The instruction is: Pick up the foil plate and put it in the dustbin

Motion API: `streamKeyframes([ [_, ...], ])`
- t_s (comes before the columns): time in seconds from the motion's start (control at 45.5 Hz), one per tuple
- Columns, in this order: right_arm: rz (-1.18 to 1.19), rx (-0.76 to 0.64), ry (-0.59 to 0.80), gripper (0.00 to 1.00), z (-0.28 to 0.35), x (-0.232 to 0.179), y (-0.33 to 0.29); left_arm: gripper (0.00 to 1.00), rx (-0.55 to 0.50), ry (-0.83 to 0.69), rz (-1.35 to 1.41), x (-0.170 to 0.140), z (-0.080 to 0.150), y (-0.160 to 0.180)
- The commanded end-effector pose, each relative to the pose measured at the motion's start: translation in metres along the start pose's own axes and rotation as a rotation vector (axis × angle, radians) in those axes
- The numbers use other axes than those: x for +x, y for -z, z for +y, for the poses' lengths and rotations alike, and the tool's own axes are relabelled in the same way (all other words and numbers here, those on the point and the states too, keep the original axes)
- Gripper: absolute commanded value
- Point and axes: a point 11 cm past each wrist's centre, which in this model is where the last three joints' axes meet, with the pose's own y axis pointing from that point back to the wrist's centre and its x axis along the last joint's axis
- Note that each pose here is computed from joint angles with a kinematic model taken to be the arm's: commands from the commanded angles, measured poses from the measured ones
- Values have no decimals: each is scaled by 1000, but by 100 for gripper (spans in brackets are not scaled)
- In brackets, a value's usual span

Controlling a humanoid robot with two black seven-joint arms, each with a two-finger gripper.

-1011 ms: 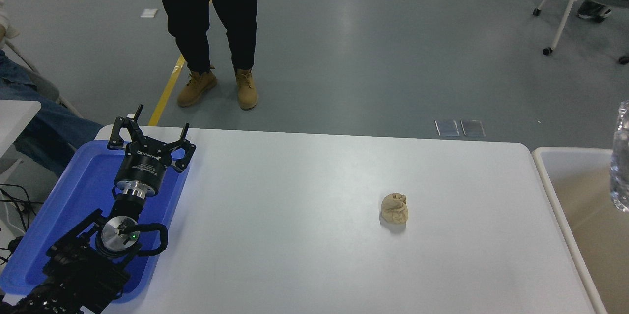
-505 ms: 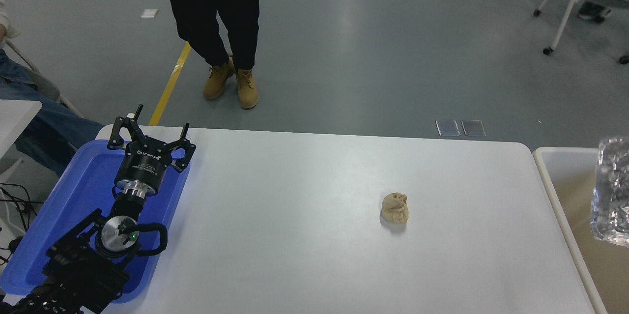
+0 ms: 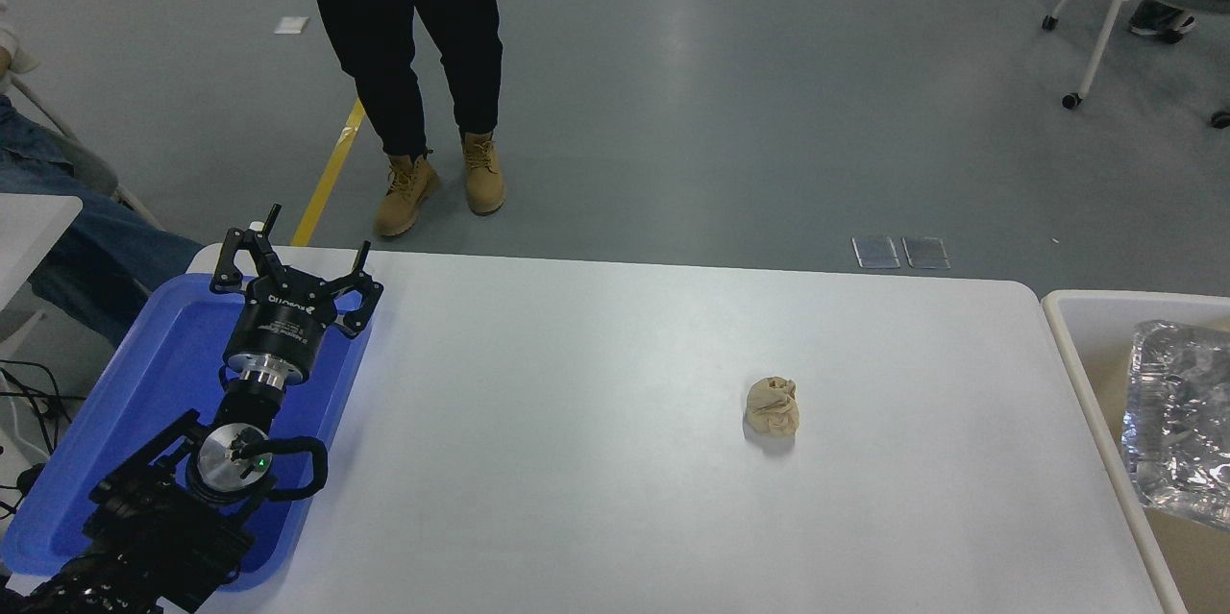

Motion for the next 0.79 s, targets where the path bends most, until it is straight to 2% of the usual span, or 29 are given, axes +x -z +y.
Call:
streamKeyframes([
  [0.0,-5,-7,-15,0,0,-2,-1,100,0,-1,1,0,0,0],
  [0.066,-8,-7,-17,0,0,-1,-1,100,1,0,1,0,0,1],
  [0.11,-12,-8,-21,31,0,-1,-1,100,0,0,1,0,0,1],
  [0.154,-31,-9,-28,40,0,1,-2,100,-1,0,0,0,0,0],
  [0.176,-41,-11,-32,48,0,3,-2,100,1,0,0,0,0,0],
  [0.242,-63,-11,-34,92,0,3,-2,100,1,0,1,0,0,1],
  [0.264,-65,-11,-33,100,0,3,-2,100,1,0,0,0,0,0],
  [0.769,-81,-3,-32,100,0,8,1,100,0,0,1,0,0,1],
])
